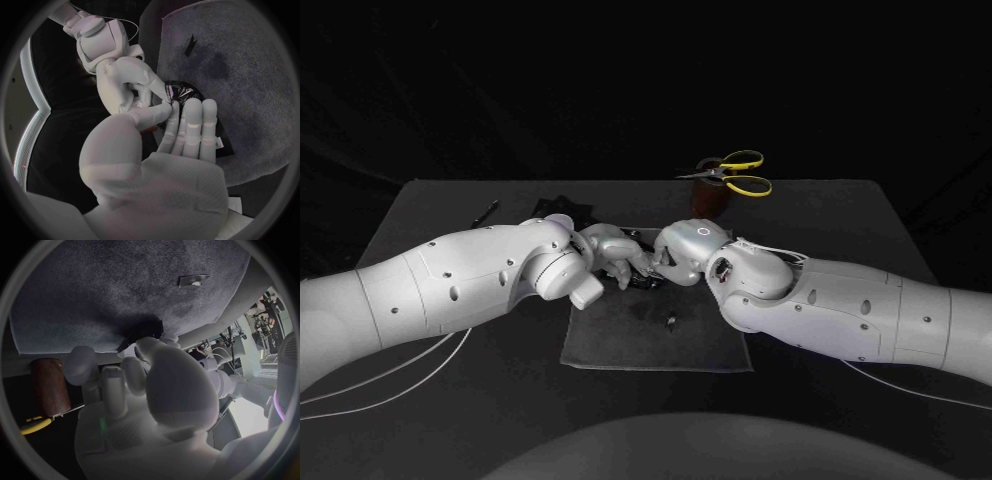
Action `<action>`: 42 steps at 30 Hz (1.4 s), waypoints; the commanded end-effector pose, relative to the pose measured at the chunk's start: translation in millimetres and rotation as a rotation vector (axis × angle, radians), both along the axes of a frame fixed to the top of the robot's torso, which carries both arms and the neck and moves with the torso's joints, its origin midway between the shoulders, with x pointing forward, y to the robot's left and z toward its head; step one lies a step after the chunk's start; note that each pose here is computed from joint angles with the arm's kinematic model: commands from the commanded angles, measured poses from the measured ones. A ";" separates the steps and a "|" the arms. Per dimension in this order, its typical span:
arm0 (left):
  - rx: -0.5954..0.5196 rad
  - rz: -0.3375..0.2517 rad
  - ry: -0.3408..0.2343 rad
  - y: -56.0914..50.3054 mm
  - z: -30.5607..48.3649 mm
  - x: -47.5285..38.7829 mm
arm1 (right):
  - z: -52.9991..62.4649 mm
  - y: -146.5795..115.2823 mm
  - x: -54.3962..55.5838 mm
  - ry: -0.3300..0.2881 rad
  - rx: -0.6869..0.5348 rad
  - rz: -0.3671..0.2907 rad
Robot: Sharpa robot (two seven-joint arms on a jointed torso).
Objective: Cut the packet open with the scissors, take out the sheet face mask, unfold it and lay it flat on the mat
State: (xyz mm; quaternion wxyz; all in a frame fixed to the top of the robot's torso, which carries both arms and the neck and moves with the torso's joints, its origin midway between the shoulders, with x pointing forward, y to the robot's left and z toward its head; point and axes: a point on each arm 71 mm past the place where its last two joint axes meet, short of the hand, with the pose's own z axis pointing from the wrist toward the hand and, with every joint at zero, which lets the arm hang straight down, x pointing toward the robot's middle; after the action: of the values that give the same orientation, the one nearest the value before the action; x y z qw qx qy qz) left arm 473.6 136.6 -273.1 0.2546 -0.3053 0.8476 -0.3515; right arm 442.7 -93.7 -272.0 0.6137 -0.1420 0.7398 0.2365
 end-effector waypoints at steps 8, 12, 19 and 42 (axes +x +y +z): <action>-0.030 -0.040 0.017 -7.0 1.1 -3.2 | -4.6 2.3 -2.8 0.010 -0.004 0.032; -0.031 -0.040 0.018 -6.9 1.1 -3.2 | -1.3 1.6 -2.2 -0.021 0.042 0.034; -0.032 -0.042 0.022 -6.5 1.0 -3.3 | 2.6 -1.0 -0.7 -0.064 0.095 0.038; -0.035 -0.007 -0.023 0.5 10.0 -0.1 | 20.9 -15.1 -16.6 -0.071 0.204 0.032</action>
State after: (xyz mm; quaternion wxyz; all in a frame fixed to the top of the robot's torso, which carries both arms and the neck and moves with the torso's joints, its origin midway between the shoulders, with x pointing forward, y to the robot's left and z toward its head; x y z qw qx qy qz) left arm 472.3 137.5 -266.8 0.2503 -0.3060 0.8432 -0.3643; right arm 428.0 -109.7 -256.3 0.6406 -0.1081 0.6983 0.3006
